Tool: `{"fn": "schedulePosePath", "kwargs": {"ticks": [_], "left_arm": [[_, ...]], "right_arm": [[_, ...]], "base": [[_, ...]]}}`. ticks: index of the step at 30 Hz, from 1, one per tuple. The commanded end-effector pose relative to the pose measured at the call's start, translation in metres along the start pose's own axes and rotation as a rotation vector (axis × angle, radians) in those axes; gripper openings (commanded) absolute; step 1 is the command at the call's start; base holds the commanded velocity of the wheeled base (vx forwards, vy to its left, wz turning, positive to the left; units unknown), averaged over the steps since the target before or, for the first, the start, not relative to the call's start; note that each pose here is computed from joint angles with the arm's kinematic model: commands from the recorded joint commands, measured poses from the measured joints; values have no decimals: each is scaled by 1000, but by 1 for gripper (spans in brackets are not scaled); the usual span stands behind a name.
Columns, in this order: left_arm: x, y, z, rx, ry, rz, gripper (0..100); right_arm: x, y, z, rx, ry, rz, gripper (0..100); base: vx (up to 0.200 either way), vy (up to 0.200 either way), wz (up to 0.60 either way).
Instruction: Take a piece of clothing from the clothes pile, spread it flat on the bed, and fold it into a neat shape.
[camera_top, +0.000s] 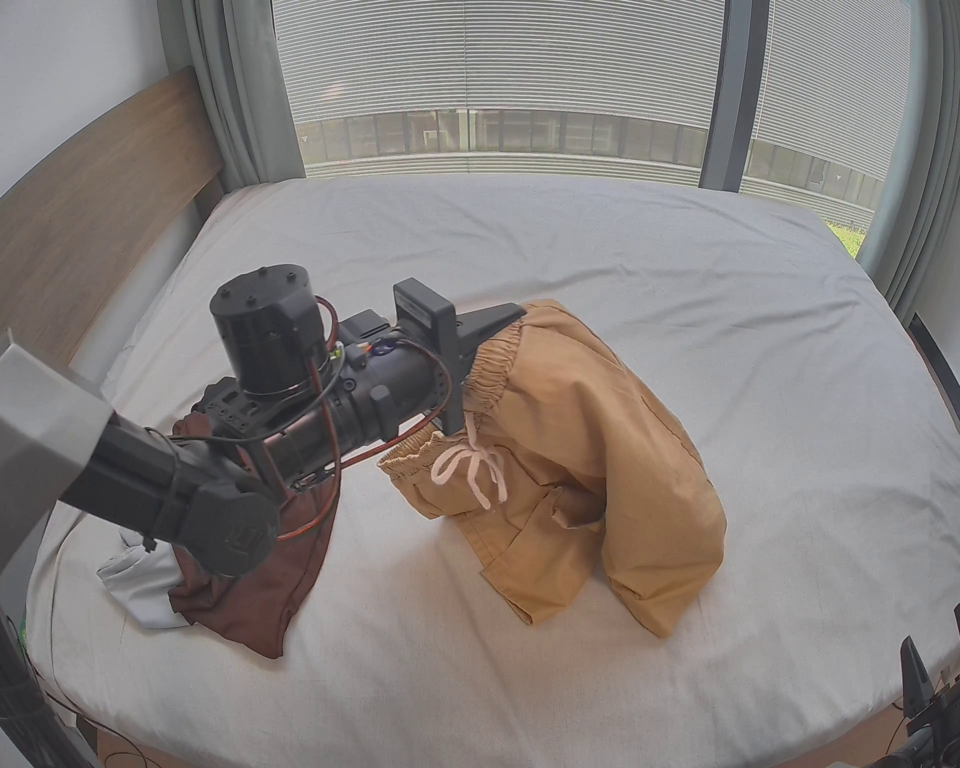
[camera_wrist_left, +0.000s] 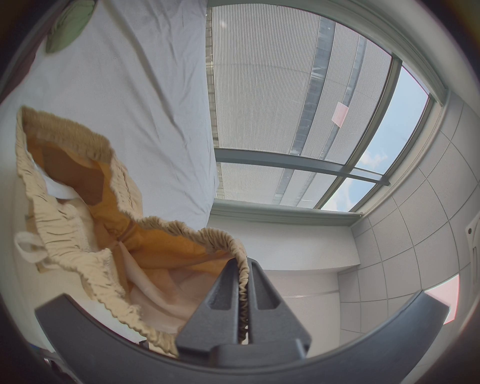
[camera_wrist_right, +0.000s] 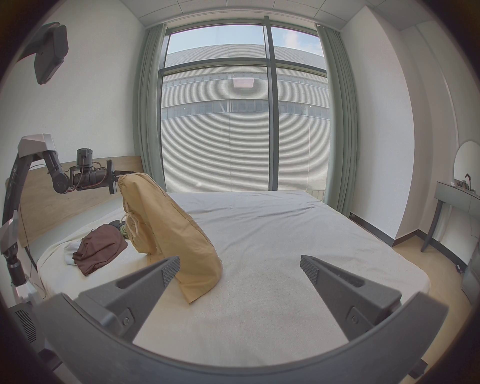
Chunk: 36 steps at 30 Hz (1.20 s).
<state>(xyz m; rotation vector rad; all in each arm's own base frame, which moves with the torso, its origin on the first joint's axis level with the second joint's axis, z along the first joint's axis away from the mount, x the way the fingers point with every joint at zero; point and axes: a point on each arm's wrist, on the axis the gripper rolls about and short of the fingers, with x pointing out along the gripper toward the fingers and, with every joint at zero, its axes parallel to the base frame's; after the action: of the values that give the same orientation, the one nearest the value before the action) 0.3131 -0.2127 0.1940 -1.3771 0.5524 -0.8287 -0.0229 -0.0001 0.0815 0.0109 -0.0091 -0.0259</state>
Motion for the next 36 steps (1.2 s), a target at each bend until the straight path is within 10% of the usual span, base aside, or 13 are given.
{"fn": "schedulePosePath", "kwargs": {"ticks": [1, 24, 36], "left_arm": [[-30, -14, 12, 37, -24, -5, 0], [-105, 35, 45, 299, -71, 76, 0], [-138, 99, 49, 609, 8, 310, 0]], "right_arm": [[0, 0, -5, 0, 4, 0, 100], [0, 0, -5, 0, 4, 0, 100], [0, 0, -5, 0, 6, 3, 100]], "base": [[0, 0, 0], [0, 0, 0], [0, 0, 0]]}}
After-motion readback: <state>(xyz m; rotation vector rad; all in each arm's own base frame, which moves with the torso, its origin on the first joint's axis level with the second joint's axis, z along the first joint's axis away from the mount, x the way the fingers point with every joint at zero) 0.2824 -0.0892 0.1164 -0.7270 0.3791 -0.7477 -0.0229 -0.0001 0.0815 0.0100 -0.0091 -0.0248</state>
